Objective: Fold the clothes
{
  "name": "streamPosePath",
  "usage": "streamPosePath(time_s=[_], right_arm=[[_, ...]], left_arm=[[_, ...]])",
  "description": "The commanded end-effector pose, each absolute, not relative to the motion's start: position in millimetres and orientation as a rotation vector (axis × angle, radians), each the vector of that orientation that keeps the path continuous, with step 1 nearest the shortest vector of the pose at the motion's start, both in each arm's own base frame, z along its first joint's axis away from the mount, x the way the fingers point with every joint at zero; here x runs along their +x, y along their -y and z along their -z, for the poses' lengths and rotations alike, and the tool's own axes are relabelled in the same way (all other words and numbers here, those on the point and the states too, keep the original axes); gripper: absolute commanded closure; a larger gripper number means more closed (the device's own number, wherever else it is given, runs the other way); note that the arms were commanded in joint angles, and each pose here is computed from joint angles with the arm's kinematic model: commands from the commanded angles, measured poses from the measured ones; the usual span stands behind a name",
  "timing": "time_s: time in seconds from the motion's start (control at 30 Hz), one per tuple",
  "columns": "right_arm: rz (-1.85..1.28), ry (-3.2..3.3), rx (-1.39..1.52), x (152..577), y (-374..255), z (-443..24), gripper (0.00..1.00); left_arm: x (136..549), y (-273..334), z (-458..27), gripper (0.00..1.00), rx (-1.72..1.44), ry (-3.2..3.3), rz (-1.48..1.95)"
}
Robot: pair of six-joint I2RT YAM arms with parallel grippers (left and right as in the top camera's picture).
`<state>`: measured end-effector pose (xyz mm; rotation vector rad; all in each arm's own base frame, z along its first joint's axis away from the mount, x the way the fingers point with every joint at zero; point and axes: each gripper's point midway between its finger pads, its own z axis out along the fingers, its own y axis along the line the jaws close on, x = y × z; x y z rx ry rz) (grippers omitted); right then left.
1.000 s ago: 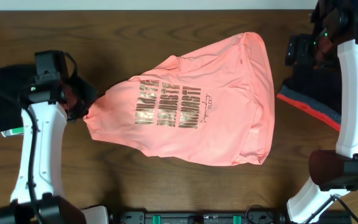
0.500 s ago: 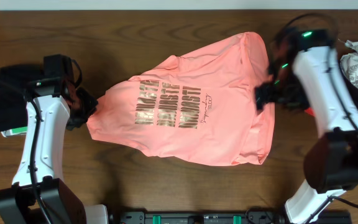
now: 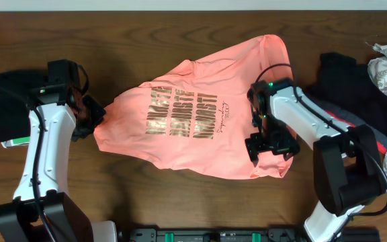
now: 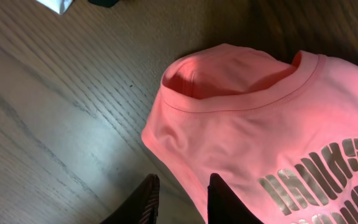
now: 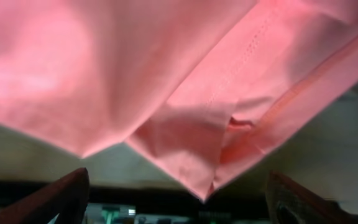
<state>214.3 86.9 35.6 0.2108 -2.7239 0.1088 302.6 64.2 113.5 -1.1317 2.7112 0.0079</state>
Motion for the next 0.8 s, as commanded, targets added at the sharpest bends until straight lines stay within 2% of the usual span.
streamPosePath(time_s=[0.0,0.37,0.77], right_arm=[[-0.13,2.778,0.177,210,-82,-38,0.13],[-0.153,2.822,0.094,197,-75,-37,0.32],[-0.141,2.772,0.028,174,-72,-26,0.35]], left_arm=[[300,-68,-109,0.73,-1.101,-2.735,-0.045],[301,-68,-110,0.73,-1.1,-2.731,-0.044],[301,-68,-110,0.73,-1.1,-2.731,-0.044]])
